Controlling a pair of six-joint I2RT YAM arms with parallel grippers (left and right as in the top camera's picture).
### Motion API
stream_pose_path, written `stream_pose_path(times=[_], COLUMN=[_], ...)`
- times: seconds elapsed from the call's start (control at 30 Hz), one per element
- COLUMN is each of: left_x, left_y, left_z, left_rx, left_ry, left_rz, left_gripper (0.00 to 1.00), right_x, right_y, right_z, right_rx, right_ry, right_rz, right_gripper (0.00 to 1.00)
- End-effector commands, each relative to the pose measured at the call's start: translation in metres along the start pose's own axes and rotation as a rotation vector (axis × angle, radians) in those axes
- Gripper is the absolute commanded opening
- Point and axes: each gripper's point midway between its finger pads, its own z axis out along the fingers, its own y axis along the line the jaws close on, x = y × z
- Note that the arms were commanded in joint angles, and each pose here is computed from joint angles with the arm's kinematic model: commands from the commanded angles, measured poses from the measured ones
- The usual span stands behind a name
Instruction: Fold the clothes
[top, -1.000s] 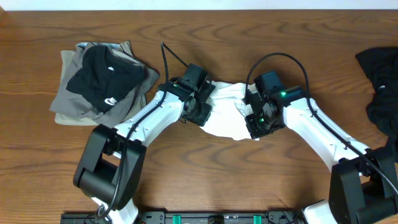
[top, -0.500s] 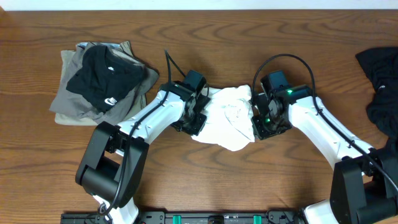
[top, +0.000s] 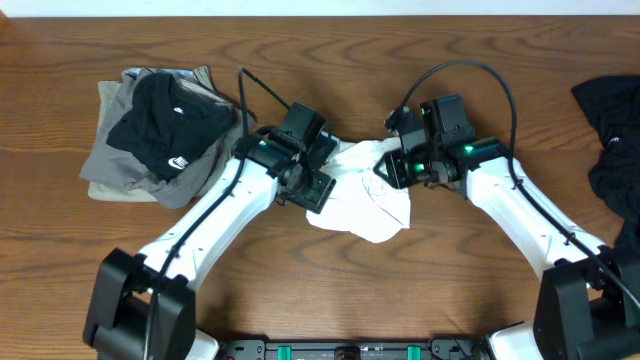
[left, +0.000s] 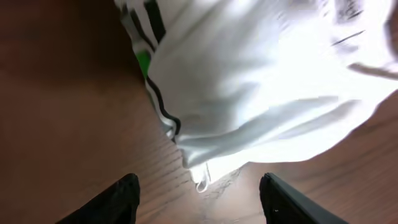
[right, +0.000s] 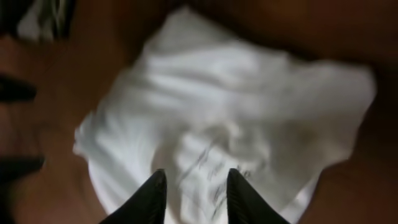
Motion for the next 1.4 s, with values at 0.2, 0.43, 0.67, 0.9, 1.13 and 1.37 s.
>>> stream_pose_path(times=[0.2, 0.43, 0.67, 0.9, 1.13, 1.37], left_x=[0.008, 0.024, 0.034, 0.033, -0.010, -0.052], left_y=[0.008, 0.008, 0.004, -0.001, -0.005, 0.026], left_z=[0.027, 0.053, 0.062, 0.036, -0.025, -0.073], left_rx=[-0.010, 0.018, 0.053, 0.052, 0.042, 0.015], left_ry=[0.070, 0.169, 0.218, 0.223, -0.014, -0.277], left_rz=[0.006, 0.001, -0.011, -0.017, 0.007, -0.160], left_gripper=[0.40, 0.31, 0.27, 0.32, 0.40, 0.40], right_x=[0.000, 0.018, 0.042, 0.021, -0.001, 0.026], right_y=[-0.028, -0.065, -0.096, -0.061, 0.004, 0.037], right_z=[0.050, 0.072, 0.053, 0.023, -0.039, -0.011], right_rx=[0.024, 0.113, 0.234, 0.092, -0.076, -0.131], right_ry=[0.013, 0.057, 0.127, 0.084, -0.034, 0.081], right_rz=[0.130, 0.303, 0.430, 0.177, 0.038, -0.045], right_gripper=[0.29, 0.08, 0.04, 0.29, 0.18, 0.22])
